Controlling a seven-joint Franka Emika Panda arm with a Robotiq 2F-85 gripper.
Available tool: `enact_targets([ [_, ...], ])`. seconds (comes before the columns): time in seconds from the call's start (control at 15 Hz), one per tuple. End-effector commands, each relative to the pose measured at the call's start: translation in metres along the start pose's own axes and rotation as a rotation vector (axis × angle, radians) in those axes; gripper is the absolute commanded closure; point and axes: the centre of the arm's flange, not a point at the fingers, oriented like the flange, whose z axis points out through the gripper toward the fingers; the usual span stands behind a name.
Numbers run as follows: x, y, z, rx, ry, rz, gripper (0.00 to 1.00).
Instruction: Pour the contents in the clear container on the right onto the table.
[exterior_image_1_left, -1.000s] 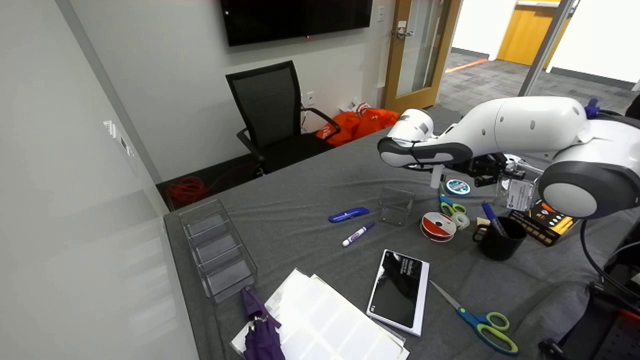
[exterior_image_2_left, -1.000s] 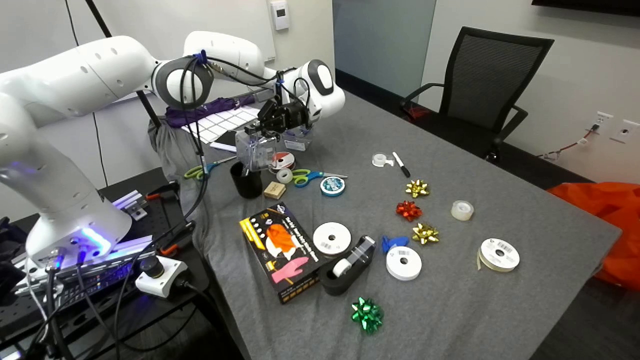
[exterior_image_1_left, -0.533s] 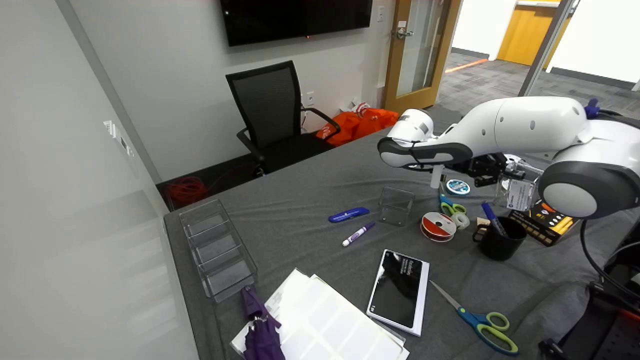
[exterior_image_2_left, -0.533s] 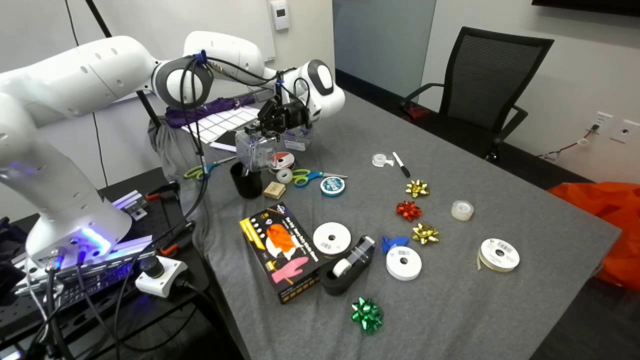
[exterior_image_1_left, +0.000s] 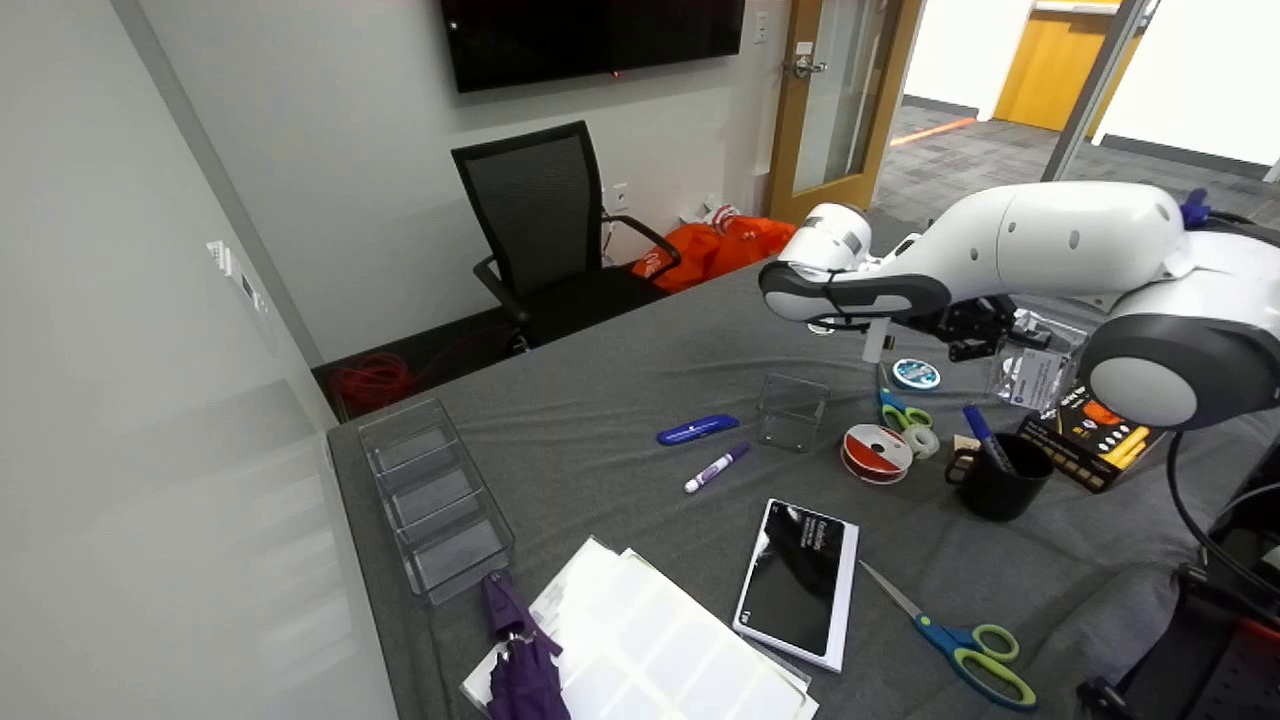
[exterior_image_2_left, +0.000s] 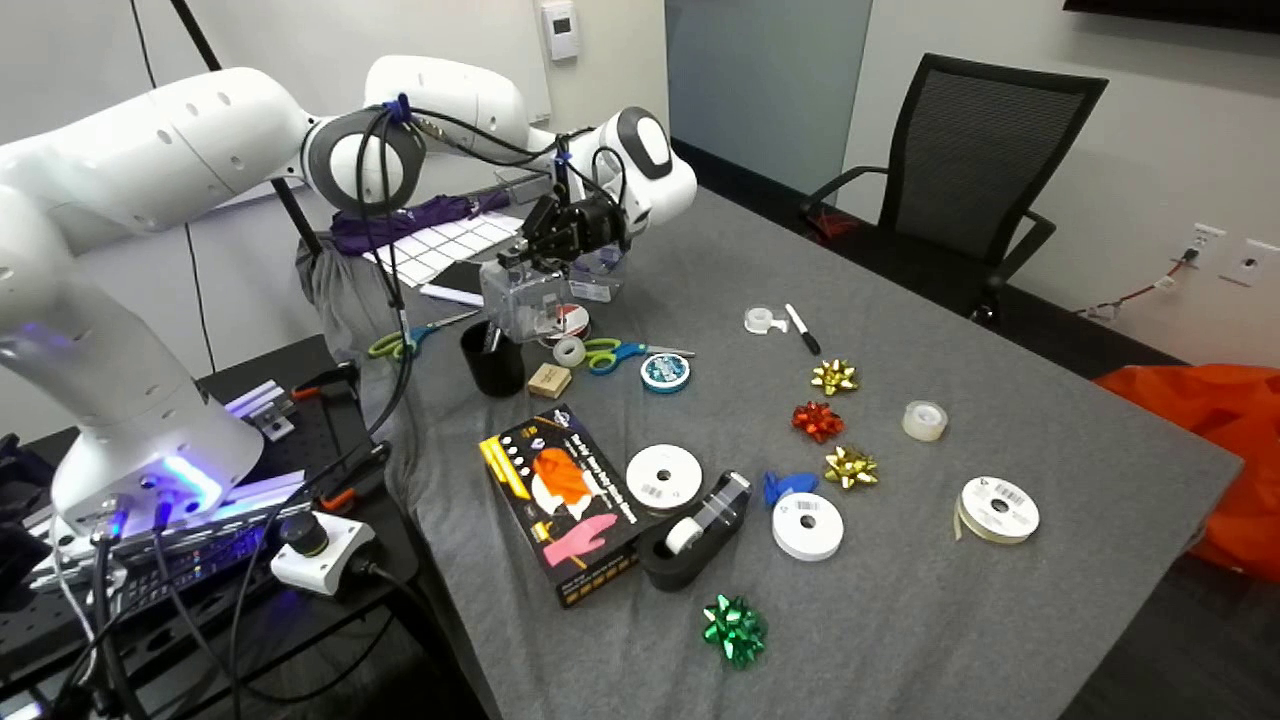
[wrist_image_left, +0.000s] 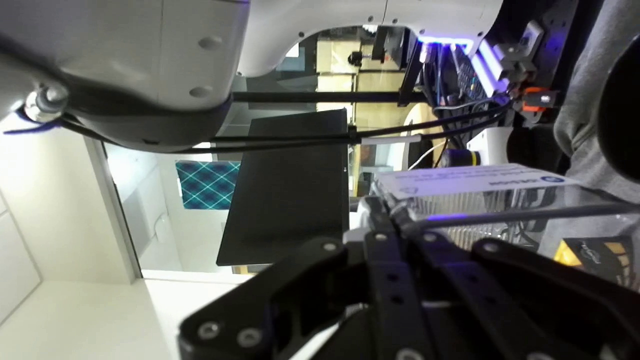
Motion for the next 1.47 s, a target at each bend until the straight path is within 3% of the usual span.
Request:
enact_targets([
  [0.0, 0.005, 0.029, -0.017, 0.168, -0.009, -0.068, 0.99],
  [0.53, 0.023, 0.107, -0.032, 0.528, 0.076, -0.081, 0.99],
  [1.07, 0.034, 0.053, -0.075, 0.973, 0.206, -0.118, 0.99],
  [1.4, 0.047, 0.036, -0.088, 1.219, 0.272, -0.188, 0.99],
])
